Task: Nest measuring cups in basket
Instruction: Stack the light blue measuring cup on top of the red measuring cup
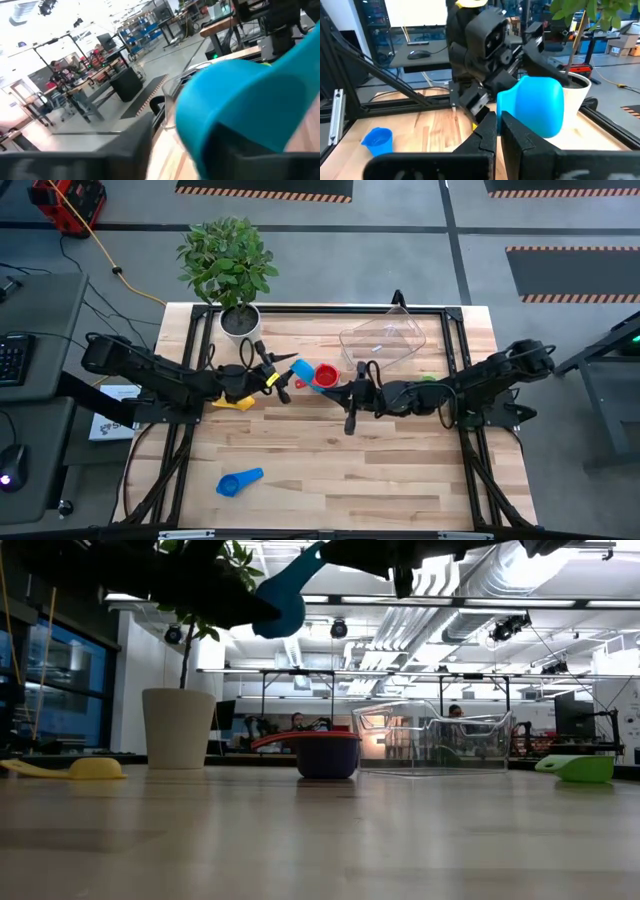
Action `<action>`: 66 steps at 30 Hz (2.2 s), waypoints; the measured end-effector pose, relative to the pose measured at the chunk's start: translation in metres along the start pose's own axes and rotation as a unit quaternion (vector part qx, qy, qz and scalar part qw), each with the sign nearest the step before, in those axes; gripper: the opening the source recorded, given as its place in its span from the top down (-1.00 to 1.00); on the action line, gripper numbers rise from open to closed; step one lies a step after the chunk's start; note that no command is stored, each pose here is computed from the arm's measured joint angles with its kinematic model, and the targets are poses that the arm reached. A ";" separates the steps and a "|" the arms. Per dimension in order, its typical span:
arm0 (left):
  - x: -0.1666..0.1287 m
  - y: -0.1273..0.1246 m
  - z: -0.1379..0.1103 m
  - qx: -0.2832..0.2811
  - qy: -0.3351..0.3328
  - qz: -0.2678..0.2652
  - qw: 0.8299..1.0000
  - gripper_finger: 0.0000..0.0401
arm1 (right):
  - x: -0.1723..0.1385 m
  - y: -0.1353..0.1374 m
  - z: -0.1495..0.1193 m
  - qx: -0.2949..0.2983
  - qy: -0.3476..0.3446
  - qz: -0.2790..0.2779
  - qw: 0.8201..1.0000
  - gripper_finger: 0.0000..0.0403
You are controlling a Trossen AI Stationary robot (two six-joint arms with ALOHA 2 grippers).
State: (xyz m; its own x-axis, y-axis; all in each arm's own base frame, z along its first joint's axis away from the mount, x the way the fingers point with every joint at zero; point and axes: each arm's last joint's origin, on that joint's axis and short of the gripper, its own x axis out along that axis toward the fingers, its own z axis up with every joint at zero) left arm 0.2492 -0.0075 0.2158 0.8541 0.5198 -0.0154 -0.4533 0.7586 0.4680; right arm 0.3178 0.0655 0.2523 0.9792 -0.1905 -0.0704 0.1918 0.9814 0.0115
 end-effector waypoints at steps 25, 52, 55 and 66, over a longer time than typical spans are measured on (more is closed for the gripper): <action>0.013 -0.007 0.032 0.223 0.133 -0.085 0.962 0.99 | -0.028 -0.011 0.003 -0.023 0.102 -0.067 0.992 0.23; 0.096 -0.042 0.043 0.703 0.185 -0.219 0.651 1.00 | -0.026 -0.024 -0.009 -0.049 0.173 -0.031 0.983 0.22; 0.107 -0.039 0.044 0.735 0.198 -0.235 0.605 1.00 | -0.034 -0.023 -0.006 -0.067 0.185 -0.015 0.980 0.22; 0.137 -0.062 0.014 0.815 0.211 -0.278 0.463 1.00 | -0.071 -0.016 0.011 -0.072 0.199 -0.009 0.977 0.22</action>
State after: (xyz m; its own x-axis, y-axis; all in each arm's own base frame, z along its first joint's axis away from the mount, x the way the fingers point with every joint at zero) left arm 0.3980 0.0113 0.1966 0.4416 0.7135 -0.5439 0.8946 -0.3041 0.3274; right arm 0.2459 0.0636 0.2680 0.8669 -0.2119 -0.4512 0.1696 0.9765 -0.1329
